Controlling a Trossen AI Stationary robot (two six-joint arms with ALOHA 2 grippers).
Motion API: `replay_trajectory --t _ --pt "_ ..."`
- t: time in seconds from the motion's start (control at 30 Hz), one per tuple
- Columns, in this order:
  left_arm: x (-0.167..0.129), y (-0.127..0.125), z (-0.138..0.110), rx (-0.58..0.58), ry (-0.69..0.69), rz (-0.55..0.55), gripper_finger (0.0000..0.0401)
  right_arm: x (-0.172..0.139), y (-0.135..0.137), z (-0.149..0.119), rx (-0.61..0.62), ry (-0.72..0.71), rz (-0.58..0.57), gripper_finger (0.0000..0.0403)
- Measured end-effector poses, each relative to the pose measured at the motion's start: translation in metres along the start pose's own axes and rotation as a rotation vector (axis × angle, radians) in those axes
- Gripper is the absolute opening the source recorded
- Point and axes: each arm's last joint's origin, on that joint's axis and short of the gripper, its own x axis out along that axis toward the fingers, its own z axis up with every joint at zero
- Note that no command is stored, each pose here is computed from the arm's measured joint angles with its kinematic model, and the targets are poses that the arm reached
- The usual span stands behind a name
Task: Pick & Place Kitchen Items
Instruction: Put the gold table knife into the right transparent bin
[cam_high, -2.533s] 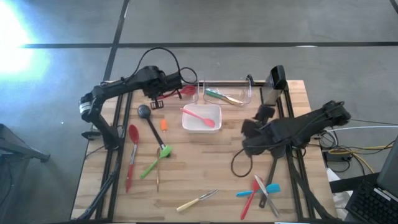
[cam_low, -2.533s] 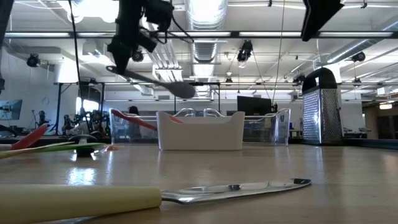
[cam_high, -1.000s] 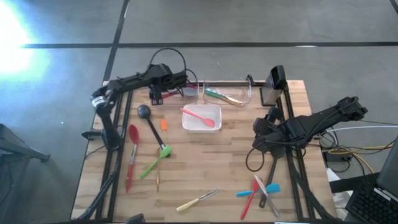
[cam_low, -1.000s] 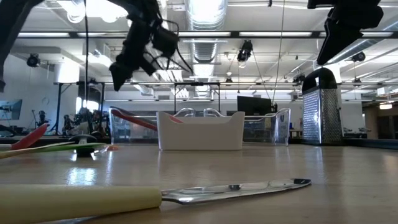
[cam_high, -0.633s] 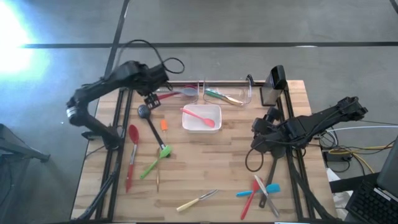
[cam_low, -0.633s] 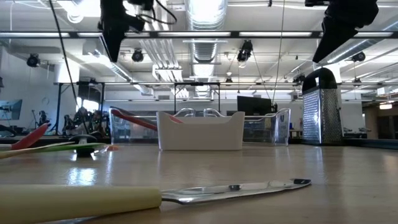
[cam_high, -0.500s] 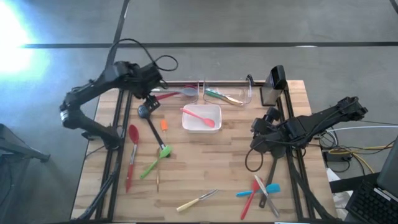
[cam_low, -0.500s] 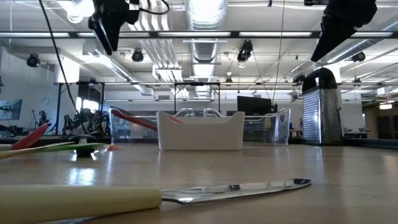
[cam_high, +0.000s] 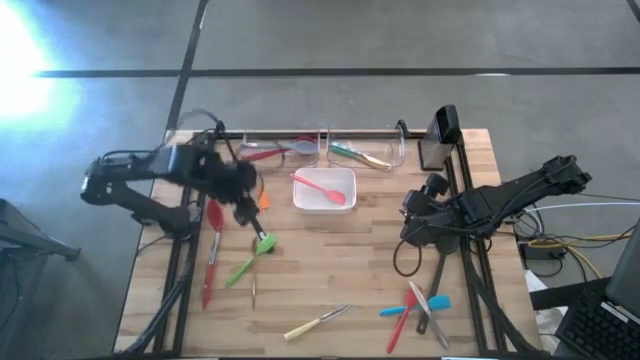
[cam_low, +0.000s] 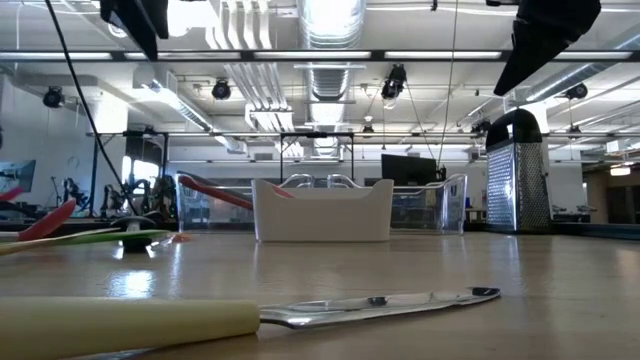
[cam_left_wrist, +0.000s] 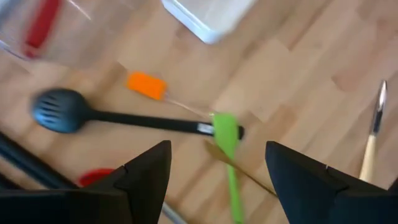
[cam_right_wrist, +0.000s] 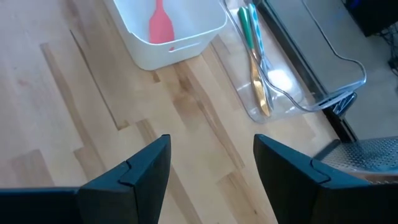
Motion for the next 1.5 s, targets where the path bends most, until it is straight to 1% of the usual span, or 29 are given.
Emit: replay_trajectory --t 0.2,0.3,0.43,0.6,0.67,0.83,0.93,1.03,1.23,1.33,1.5 --pt "0.037 -0.042 -0.041 -0.036 0.047 -0.075 0.0264 0.000 0.000 0.000 -0.035 -0.001 0.004 0.0221" --pt "0.055 -0.057 -0.061 -0.084 0.039 -0.103 0.0264 0.000 0.000 0.000 -0.052 -0.003 0.006 0.0221" --pt "0.082 -0.066 -0.085 -0.175 0.051 -0.138 0.0264 0.000 0.000 0.001 -0.067 -0.011 -0.002 0.0221" --pt "0.112 -0.063 -0.104 -0.295 0.089 -0.143 0.0264 0.000 0.002 0.004 -0.084 -0.037 0.010 0.0221" --pt "0.120 -0.060 -0.109 -0.320 0.122 -0.131 0.0264 0.000 0.003 0.004 -0.082 -0.044 0.015 0.0221" --pt "0.129 -0.056 -0.115 -0.370 0.146 -0.115 0.0264 0.000 0.003 0.004 -0.082 -0.043 0.015 0.0221" --pt "0.130 -0.060 -0.114 -0.382 0.137 -0.155 0.0263 0.000 0.003 0.004 -0.081 -0.043 0.014 0.0221" --pt "0.131 -0.062 -0.114 -0.386 0.136 -0.165 0.0263 0.000 0.003 0.004 -0.081 -0.043 0.014 0.0221" --pt "0.142 -0.069 -0.121 -0.411 0.156 -0.124 0.0263 0.000 0.003 0.004 -0.081 -0.042 0.013 0.0221" --pt "0.148 -0.076 -0.125 -0.418 0.162 -0.127 0.0263 0.000 0.003 0.004 -0.082 -0.042 0.013 0.0221" --pt "0.159 -0.082 -0.130 -0.412 0.177 -0.097 0.0263 0.000 0.003 0.004 -0.082 -0.044 0.011 0.0221"
